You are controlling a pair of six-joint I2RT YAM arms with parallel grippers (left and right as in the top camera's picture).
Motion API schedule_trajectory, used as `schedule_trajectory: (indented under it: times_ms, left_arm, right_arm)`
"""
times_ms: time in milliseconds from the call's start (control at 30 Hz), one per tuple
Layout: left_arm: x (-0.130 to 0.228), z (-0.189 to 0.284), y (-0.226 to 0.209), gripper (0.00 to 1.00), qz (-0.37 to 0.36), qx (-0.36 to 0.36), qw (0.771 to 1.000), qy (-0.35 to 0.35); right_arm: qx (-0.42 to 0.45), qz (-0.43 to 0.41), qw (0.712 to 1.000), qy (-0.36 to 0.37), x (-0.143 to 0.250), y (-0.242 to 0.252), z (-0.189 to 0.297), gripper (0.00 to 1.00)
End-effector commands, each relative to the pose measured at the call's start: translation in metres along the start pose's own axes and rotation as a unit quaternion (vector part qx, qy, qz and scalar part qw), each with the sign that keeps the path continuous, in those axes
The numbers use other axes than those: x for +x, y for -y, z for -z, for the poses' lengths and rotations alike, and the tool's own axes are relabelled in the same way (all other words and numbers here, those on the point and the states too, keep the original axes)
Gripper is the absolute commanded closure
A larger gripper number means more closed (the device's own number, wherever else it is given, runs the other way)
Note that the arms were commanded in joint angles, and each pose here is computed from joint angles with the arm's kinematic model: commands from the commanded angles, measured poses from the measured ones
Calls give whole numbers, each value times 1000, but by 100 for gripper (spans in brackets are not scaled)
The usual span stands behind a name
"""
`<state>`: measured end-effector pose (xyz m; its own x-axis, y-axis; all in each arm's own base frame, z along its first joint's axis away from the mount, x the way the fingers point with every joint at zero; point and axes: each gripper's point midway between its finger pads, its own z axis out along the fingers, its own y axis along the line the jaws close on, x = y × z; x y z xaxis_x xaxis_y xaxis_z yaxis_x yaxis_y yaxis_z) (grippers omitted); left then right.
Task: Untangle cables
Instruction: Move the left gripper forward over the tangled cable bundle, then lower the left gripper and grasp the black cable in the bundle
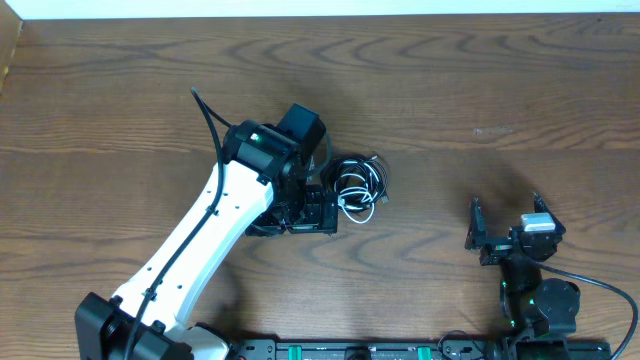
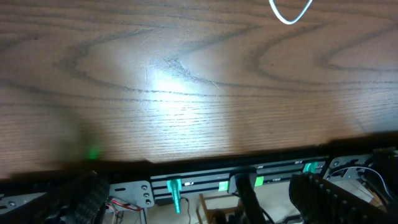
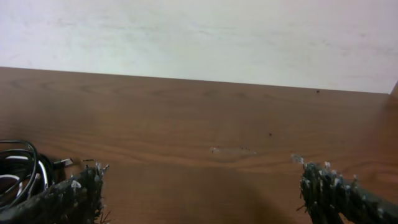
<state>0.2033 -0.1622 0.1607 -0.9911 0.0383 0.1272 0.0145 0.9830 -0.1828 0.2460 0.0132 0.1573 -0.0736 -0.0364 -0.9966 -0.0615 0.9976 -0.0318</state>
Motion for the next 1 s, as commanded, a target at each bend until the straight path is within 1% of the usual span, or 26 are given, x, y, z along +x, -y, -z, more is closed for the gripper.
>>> schedule_trajectory:
  times_ms: [0,133,433,800,967]
  left_arm:
    - [-1,-2,1,2,7,0,1000,2]
    - [-5,-2,6,2,2,6,1000,10]
    - [-1,-6,25,2,-34,11,999,19]
    - [-12,-6,40,2,-29,30,998,49]
    - [-15,-6,36,2,-28,17,998,57]
  right_arm:
    - [0,3,1000,0,1,0,0,1]
    - [1,3,1000,0,1,0,0,1]
    - [1,3,1000,0,1,0,0,1]
    - [1,3,1000,0,1,0,0,1]
    - [1,3,1000,0,1,0,0,1]
